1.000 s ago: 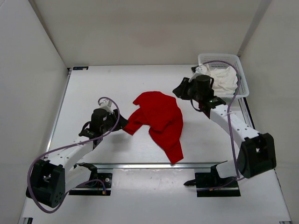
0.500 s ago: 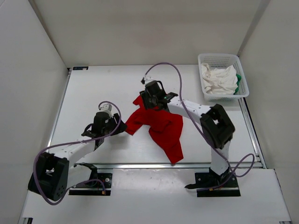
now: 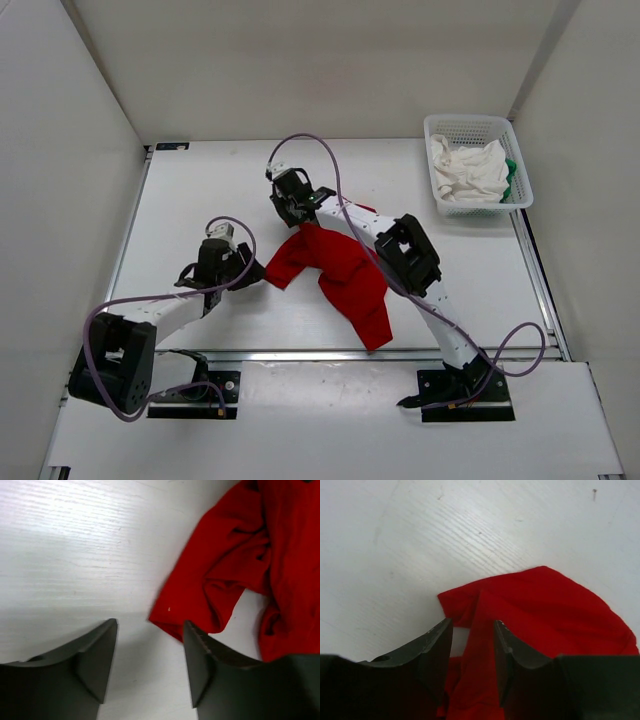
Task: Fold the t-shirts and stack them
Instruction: Flatten out the tshirt
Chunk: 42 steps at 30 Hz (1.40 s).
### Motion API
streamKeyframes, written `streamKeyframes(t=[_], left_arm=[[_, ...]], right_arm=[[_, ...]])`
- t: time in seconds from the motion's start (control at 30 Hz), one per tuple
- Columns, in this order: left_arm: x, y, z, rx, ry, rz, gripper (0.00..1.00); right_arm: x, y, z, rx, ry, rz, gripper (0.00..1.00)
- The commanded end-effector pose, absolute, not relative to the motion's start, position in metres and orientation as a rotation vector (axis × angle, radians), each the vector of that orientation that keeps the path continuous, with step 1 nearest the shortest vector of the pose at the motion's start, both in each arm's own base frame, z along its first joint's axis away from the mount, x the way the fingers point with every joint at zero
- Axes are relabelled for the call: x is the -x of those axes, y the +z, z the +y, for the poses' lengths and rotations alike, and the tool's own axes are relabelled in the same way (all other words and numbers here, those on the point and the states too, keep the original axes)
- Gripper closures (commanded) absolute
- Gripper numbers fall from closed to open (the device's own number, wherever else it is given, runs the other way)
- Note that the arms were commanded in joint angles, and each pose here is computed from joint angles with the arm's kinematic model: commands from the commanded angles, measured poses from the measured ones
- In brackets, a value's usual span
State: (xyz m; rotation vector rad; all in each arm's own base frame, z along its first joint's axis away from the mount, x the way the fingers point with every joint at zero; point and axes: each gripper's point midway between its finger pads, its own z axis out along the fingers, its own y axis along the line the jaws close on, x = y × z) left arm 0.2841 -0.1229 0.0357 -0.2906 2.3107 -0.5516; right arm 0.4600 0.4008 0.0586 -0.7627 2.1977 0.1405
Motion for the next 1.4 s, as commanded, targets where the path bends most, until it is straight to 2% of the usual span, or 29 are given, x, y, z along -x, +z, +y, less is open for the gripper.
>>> streamKeyframes(t=[0.0,0.07,0.23,0.67,0.8,0.87,0.9,1.07,1.17,1.27,1.37], left_arm=[[-0.28,0.036,-0.117,0.327,-0.569,2.289,0.38],[-0.277,0.033,-0.113,0.358,-0.575,2.291,0.41],[-0.274,0.031,-0.114,0.364,-0.551,2.302,0.4],[-0.273,0.028,-0.127,0.32,-0.58,2.328,0.37],[-0.27,0.023,-0.13,0.308,-0.58,2.349,0.37],[-0.272,0.025,-0.133,0.299,-0.573,2.347,0.36],[-0.273,0.025,-0.132,0.301,-0.572,2.348,0.36],[-0.274,0.03,-0.134,0.295,-0.577,2.339,0.35],[-0.278,0.037,-0.13,0.3,-0.572,2.317,0.39],[-0.281,0.045,-0.132,0.294,-0.581,2.302,0.39],[-0.284,0.049,-0.134,0.299,-0.606,2.291,0.38]], right_arm=[[-0.449,0.081,0.418,0.811,0.207,2.142,0.63],[-0.444,0.079,0.43,0.794,0.28,2.159,0.63],[-0.446,0.065,0.434,0.792,0.351,2.211,0.63],[-0.474,0.033,0.431,0.767,0.239,2.261,0.63],[-0.475,0.029,0.433,0.748,0.231,2.296,0.8],[-0.477,0.041,0.436,0.724,0.234,2.293,0.96],[-0.481,0.046,0.434,0.714,0.231,2.288,1.0],[-0.495,0.146,0.414,0.615,0.266,2.189,1.0],[-0.493,0.244,0.382,0.531,0.315,2.086,1.0],[-0.477,0.307,0.34,0.467,0.324,2.052,1.0],[-0.451,0.339,0.303,0.41,0.296,2.075,1.0]])
